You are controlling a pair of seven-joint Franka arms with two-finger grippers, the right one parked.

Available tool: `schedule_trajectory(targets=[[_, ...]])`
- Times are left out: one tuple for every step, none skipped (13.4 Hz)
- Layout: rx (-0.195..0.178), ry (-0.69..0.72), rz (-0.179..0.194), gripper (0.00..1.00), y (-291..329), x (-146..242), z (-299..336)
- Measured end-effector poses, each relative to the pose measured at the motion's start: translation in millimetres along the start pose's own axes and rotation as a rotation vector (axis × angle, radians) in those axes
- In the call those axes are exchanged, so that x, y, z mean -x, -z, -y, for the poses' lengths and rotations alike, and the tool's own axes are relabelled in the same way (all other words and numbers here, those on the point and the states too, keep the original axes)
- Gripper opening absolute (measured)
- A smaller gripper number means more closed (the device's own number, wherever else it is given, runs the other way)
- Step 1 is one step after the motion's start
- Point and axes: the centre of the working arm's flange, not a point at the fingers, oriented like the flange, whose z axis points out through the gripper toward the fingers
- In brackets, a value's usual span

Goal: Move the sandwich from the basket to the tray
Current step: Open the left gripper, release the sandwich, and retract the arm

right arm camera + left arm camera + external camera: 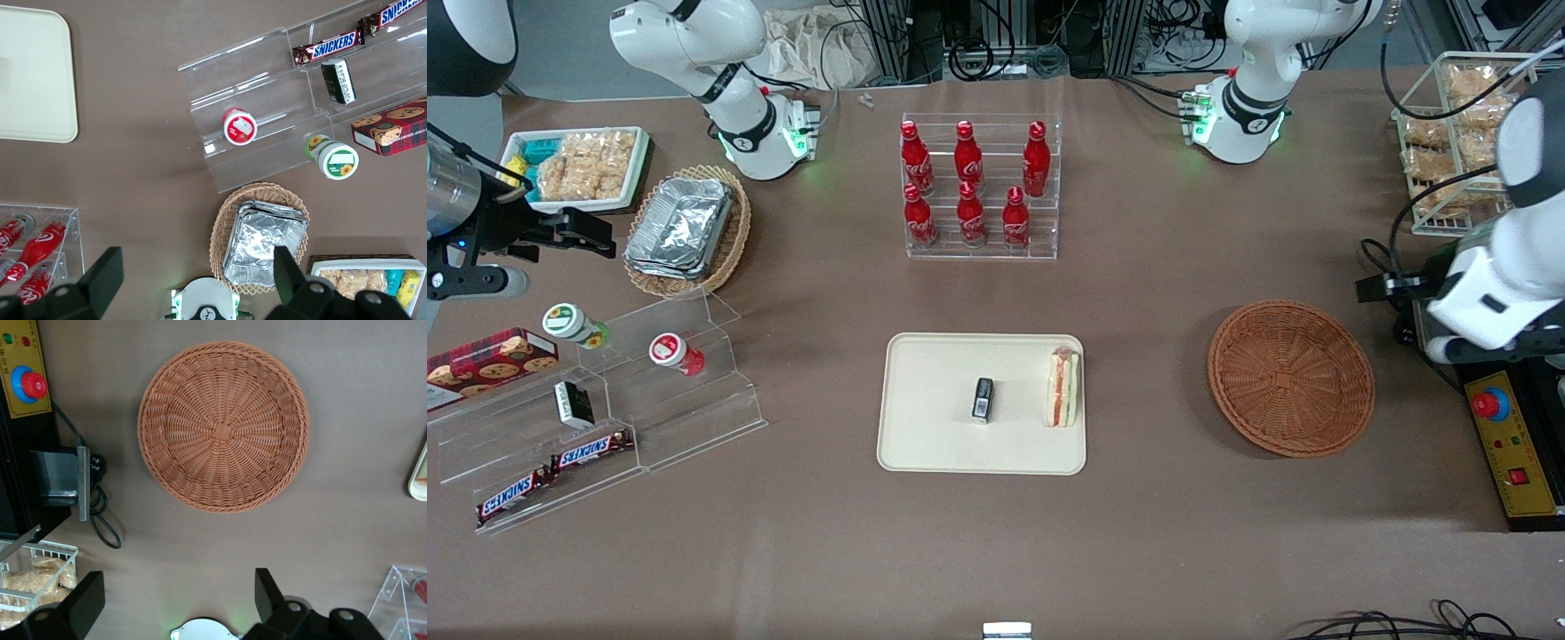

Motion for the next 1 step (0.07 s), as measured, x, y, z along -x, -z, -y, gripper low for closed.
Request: schedule_trajectory(targets=[[0.01, -0.001, -0.001, 1.0, 1.5, 0.8, 8.2]])
